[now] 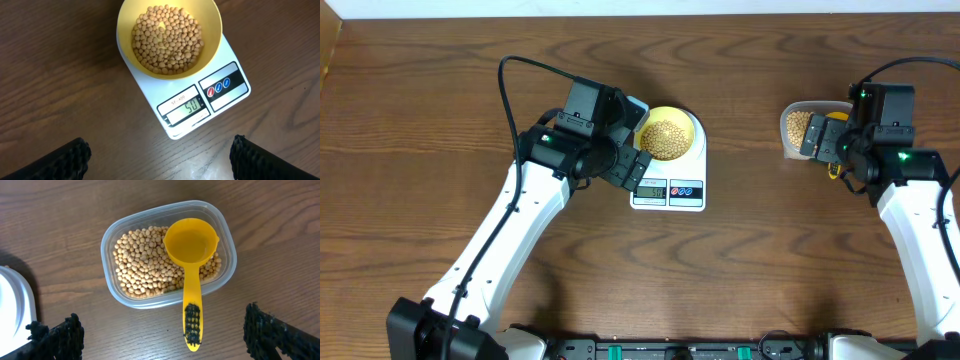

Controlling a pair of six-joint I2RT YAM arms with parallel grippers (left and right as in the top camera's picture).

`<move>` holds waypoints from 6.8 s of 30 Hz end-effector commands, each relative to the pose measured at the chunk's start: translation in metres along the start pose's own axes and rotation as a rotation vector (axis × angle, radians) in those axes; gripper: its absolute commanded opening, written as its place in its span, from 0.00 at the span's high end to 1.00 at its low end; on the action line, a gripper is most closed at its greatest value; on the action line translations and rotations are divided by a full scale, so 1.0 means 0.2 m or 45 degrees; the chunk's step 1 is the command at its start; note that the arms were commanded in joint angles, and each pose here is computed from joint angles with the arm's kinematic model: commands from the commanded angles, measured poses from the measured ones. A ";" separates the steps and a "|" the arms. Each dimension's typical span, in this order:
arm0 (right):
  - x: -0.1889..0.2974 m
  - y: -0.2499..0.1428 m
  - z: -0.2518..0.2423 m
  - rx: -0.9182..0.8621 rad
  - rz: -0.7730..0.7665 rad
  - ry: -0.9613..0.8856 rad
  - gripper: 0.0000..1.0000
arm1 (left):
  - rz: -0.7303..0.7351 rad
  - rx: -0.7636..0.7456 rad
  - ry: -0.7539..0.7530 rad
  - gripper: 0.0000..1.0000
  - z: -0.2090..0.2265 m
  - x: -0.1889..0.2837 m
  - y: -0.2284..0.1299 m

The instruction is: Scoop item into bowl and weigh 50g on scale

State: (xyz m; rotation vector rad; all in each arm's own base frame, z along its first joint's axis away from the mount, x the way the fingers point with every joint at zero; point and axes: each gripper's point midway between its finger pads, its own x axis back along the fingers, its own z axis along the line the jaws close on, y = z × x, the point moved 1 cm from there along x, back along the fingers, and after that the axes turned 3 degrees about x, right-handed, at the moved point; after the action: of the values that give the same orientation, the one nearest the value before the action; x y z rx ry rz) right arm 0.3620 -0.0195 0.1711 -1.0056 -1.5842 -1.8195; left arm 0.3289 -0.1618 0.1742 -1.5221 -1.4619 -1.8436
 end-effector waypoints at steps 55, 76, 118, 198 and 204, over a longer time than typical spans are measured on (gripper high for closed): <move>0.33 0.08 0.01 0.013 -0.210 0.046 0.01 | -0.012 -0.025 0.013 0.09 0.00 0.03 0.01; 0.65 0.00 0.00 -0.029 -0.819 0.185 0.01 | -0.012 -0.025 0.013 0.09 0.00 0.03 0.01; 0.61 -0.30 -0.03 0.203 -1.481 0.158 0.01 | -0.012 -0.025 0.013 0.09 0.00 0.03 0.01; 0.32 -0.55 -0.04 0.416 -1.105 0.079 0.01 | -0.012 -0.025 0.013 0.09 0.00 0.03 0.01; 0.32 -0.55 -0.04 0.416 -1.105 0.079 0.01 | -0.020 -0.022 0.014 0.09 0.00 0.04 0.01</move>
State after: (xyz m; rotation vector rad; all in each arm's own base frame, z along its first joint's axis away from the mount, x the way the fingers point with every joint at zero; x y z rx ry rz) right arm 0.2365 -0.0045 0.1575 -0.0953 -2.3894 -1.9636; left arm 0.3286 -0.1615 0.1740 -1.5226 -1.4605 -1.8419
